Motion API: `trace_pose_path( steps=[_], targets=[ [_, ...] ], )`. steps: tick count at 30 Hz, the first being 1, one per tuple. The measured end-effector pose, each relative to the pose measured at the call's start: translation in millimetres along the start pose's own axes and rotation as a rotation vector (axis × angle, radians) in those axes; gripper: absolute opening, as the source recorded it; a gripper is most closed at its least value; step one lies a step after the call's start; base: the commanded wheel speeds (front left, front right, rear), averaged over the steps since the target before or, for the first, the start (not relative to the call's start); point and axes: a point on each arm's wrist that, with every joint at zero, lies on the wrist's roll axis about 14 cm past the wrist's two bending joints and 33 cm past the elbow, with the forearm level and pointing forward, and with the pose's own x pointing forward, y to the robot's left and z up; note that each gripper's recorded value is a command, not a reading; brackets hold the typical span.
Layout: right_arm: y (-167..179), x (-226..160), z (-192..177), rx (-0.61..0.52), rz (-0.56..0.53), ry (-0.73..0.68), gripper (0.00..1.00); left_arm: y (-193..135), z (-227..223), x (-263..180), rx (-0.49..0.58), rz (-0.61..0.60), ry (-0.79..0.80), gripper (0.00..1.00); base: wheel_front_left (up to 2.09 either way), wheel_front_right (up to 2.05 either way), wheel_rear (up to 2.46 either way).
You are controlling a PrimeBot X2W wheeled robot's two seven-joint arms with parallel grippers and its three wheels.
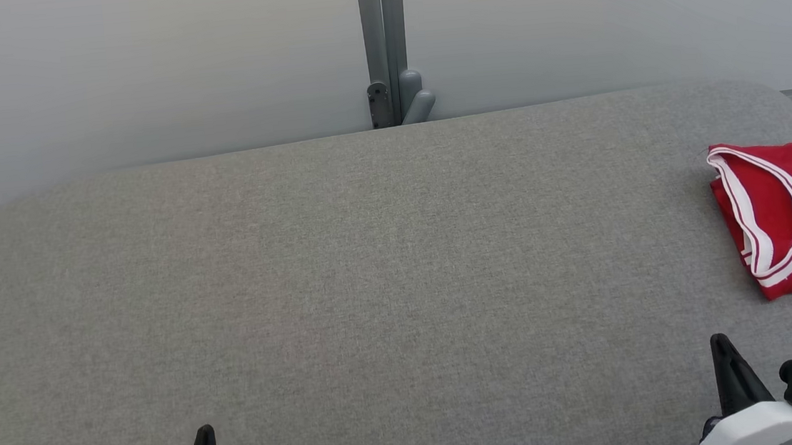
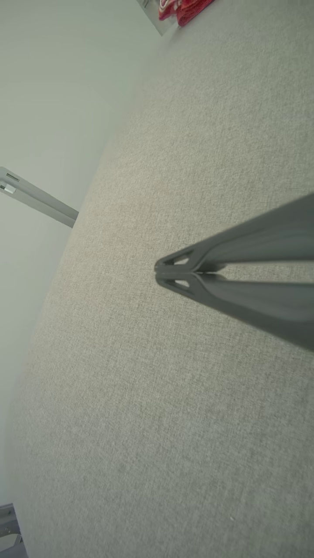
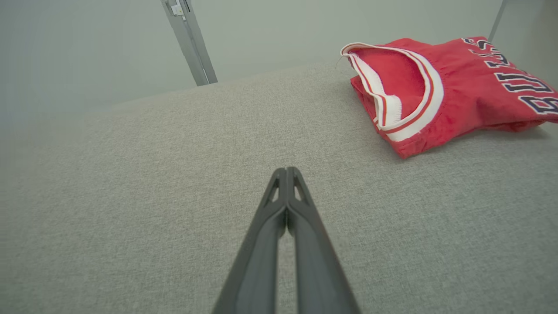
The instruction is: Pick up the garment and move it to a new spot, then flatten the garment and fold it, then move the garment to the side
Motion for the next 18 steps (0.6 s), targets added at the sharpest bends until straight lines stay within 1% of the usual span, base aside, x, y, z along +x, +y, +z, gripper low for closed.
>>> trace_pose_path(
  steps=[18],
  targets=[
    [2,10,11,0.332,-0.023,-0.019,0.00,6,17,13,-0.269,0.037,-0.028,0.00,0.00,0.00,0.00]
  ],
)
